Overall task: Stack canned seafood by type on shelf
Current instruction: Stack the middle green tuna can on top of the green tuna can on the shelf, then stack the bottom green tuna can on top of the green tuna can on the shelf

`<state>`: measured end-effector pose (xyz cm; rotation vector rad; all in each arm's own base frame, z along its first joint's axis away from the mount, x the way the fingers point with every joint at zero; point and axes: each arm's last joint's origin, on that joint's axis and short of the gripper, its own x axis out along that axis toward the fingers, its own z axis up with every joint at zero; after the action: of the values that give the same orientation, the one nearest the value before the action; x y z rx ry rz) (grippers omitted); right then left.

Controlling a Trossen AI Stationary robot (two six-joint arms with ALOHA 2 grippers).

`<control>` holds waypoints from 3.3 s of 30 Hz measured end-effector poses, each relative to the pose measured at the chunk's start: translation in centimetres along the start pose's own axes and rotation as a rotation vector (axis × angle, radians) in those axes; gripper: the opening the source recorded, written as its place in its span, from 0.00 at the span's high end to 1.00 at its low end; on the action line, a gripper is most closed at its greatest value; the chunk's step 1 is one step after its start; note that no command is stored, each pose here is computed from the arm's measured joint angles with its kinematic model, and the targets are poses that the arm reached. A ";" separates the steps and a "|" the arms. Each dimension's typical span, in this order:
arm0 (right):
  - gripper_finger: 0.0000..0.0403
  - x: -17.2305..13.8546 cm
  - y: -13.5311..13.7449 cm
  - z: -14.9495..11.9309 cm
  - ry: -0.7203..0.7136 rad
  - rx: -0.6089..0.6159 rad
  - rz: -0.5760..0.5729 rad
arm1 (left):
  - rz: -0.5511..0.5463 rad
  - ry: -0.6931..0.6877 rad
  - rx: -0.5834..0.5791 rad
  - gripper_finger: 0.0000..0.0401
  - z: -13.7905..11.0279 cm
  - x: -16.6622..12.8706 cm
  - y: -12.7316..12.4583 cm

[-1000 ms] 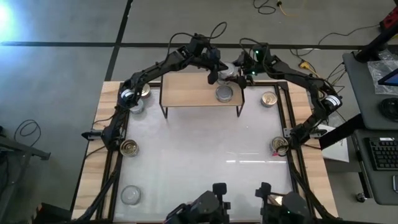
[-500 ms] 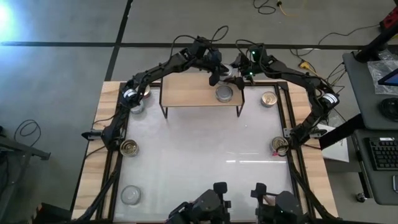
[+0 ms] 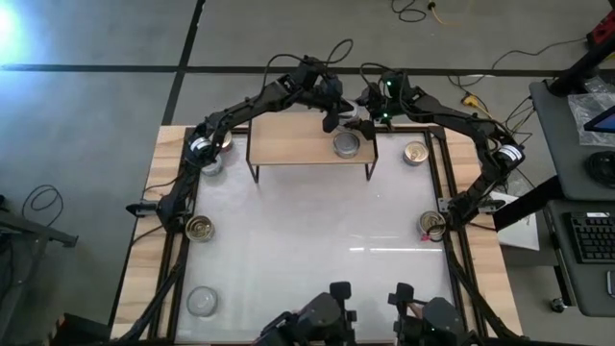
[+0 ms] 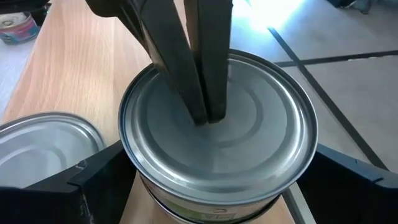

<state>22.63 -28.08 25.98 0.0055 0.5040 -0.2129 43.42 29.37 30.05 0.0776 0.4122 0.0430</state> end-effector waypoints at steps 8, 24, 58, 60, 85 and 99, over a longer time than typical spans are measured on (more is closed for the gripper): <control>0.08 0.0 0.0 0.0 0.005 -0.003 -0.002 | -0.013 0.028 -0.010 1.00 -0.8 0.5 0.0; 0.01 -0.1 0.1 -0.1 0.012 0.003 -0.003 | -0.021 0.065 -0.023 1.00 -1.5 0.7 -0.1; 0.01 -5.6 1.2 6.2 0.162 -0.030 -0.009 | -0.006 0.047 -0.039 1.00 -2.0 1.1 0.0; 0.01 -6.6 1.9 6.9 0.135 -0.045 -0.019 | -0.003 0.040 -0.036 1.00 -1.8 0.9 -0.1; 0.01 -8.5 15.8 8.7 -0.054 -0.294 0.011 | -0.241 -0.037 0.167 1.00 9.2 -12.0 -16.4; 0.01 -7.0 27.0 8.0 -0.048 -0.317 0.203 | -0.282 0.228 -0.053 1.00 1.0 -17.9 -36.1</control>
<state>26.00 -0.71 35.03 -0.2557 0.4819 0.0671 28.37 -7.72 35.06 -0.0391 0.6465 -0.2168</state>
